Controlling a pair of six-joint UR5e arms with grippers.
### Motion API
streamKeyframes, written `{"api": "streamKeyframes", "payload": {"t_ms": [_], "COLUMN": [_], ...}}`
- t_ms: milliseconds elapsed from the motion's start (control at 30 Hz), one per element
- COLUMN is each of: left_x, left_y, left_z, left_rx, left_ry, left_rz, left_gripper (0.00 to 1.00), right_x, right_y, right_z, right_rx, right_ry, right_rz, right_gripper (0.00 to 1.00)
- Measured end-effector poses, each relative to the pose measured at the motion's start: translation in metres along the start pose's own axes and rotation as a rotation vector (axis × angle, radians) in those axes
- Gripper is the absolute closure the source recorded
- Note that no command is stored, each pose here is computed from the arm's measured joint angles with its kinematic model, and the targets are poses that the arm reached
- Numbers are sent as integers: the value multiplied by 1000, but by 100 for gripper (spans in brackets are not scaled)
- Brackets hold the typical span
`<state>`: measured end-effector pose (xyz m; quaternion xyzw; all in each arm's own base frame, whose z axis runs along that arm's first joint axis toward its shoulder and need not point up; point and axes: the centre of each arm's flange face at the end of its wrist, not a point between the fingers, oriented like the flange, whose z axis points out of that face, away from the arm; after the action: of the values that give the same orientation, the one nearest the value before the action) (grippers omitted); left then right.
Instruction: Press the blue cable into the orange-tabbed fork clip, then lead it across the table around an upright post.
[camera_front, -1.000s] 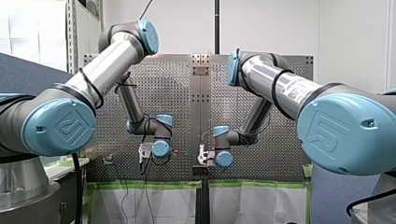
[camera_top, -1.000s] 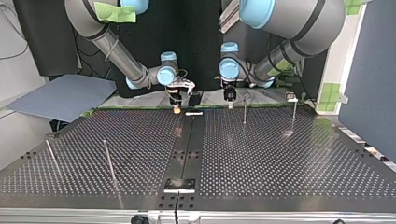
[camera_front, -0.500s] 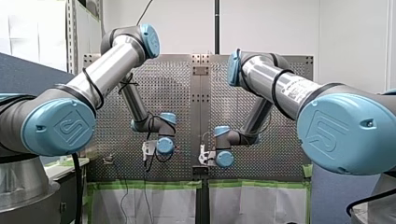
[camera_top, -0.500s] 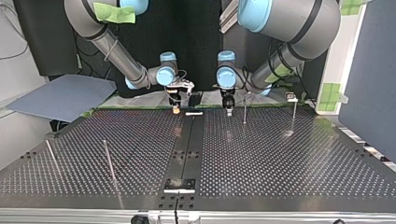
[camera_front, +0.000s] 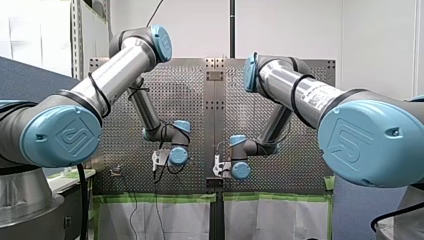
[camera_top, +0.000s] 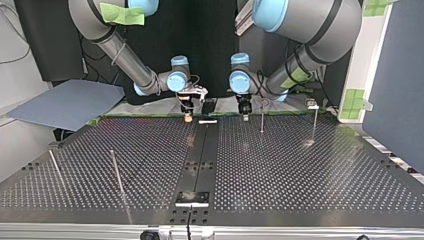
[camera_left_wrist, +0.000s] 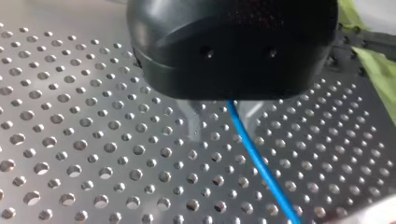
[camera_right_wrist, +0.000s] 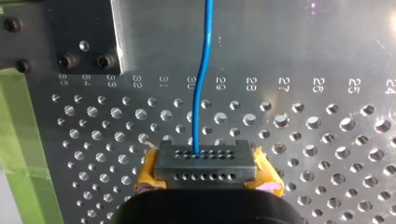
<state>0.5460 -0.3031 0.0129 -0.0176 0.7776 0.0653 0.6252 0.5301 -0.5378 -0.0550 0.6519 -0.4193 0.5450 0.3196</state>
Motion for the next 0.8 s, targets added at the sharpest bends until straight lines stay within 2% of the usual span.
{"api": "streamKeyframes", "payload": {"t_ms": [300,533,667,800], "left_x": [0,1,-1,-11], "left_y": [1,1,-2,-9], "left_z": [-3,-6,-11,-19], "left_rx": [-48,-50,-41,-25], "left_ry": [0,12,24,27], "left_rz": [89,151,169,166], "left_gripper": [100,100,100,100], "right_x": [0,-1,4,13], "right_y": [0,0,1,3], "right_z": [0,-1,-2,-8], "right_rx": [1,2,-2,-12], "right_ry": [-2,-6,-18,-28], "right_rz": [-1,-3,-22,-39], "right_gripper": [100,100,100,100]}}
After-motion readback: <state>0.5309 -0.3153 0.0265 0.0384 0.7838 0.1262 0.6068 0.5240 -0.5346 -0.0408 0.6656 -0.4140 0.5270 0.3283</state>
